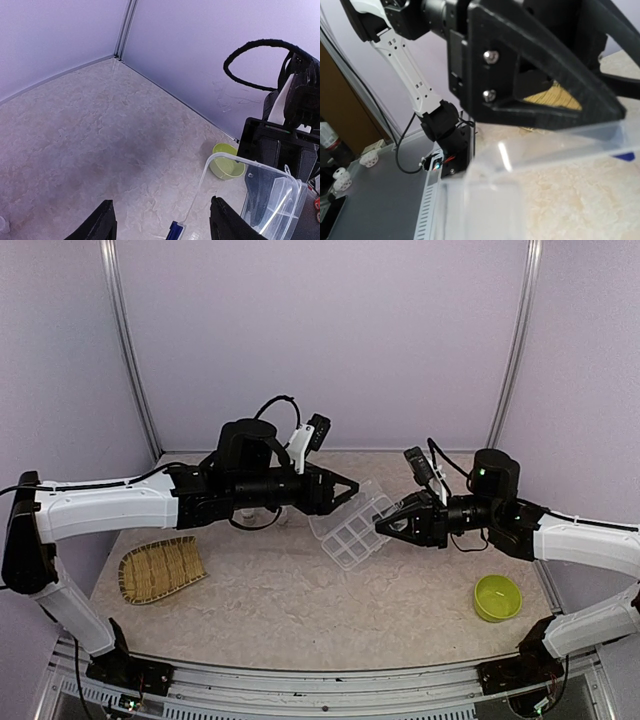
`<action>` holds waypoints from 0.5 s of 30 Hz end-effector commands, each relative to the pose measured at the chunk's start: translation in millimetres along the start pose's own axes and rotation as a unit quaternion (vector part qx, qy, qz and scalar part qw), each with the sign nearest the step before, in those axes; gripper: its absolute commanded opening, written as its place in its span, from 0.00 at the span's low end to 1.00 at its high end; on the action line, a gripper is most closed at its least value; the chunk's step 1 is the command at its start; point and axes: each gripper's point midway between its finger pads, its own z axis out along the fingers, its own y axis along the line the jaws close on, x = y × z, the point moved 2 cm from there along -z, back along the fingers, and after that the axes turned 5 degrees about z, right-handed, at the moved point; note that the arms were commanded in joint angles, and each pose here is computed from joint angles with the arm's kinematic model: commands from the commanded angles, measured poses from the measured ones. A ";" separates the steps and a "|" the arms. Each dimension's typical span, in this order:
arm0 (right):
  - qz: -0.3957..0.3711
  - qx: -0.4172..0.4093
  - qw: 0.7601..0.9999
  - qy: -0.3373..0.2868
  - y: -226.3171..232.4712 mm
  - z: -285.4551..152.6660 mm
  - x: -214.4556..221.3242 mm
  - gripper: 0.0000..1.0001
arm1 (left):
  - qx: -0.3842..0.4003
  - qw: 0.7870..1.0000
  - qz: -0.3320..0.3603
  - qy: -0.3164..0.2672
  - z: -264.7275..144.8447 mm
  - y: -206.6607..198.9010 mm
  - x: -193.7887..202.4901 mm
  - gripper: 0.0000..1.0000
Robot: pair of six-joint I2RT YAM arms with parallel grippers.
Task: Sort the pills into containers
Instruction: Place the pill container at the center of the board.
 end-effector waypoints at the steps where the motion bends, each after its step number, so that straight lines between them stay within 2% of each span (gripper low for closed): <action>1: -0.076 -0.037 0.996 -0.032 27.5 -1.5 -27.2 0.06 | 0.003 0.998 0.014 0.065 8.9 -3.5 39.1 0.61; 13: -0.090 -0.009 0.994 -0.062 29.7 -7.8 -41.2 0.06 | 0.002 0.999 0.025 0.025 -6.3 -3.4 32.2 0.58; 15: -0.094 -0.013 0.993 -0.069 33.1 -8.7 -45.2 0.06 | 0.006 0.999 0.023 0.024 -6.3 -4.6 32.6 0.55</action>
